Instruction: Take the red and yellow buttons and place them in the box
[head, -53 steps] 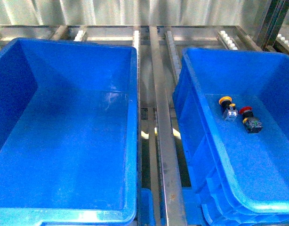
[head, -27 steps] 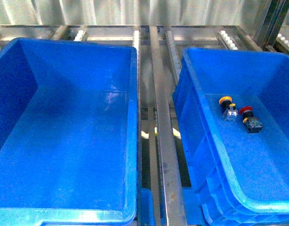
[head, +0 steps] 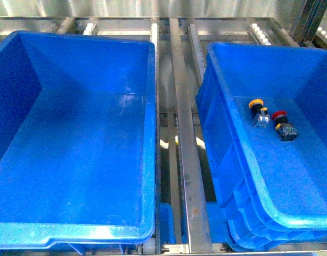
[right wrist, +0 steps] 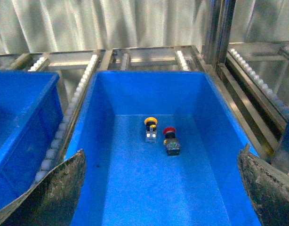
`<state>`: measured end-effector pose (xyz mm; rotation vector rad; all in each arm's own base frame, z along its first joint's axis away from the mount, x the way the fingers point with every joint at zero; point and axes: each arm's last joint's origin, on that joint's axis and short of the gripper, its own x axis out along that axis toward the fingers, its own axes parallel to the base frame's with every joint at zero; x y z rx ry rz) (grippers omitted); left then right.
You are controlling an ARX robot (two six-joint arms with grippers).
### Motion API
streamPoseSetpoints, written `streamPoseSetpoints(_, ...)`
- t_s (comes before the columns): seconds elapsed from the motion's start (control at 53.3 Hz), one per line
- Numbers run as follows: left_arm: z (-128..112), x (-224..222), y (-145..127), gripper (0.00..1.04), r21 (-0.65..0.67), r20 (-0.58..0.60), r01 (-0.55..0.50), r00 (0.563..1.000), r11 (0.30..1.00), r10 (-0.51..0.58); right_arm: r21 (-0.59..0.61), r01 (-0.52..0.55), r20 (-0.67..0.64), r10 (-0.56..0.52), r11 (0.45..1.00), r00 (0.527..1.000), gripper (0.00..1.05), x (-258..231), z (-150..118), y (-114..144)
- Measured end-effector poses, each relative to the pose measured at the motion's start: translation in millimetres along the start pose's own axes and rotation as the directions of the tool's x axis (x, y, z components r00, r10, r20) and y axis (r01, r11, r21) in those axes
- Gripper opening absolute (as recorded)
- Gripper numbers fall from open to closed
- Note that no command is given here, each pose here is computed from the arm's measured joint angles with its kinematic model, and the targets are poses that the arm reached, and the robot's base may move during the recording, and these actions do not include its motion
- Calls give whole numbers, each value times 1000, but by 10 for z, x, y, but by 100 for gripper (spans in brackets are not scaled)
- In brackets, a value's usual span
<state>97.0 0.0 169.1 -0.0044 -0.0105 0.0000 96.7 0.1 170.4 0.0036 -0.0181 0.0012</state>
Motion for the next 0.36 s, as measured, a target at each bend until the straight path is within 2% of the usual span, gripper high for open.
streamPoseSetpoints(0.356, 0, 0, 0, 97, 0, 0, 0, 1000, 1000, 0, 0, 0, 0, 0, 1000, 1000, 98, 0, 0, 0)
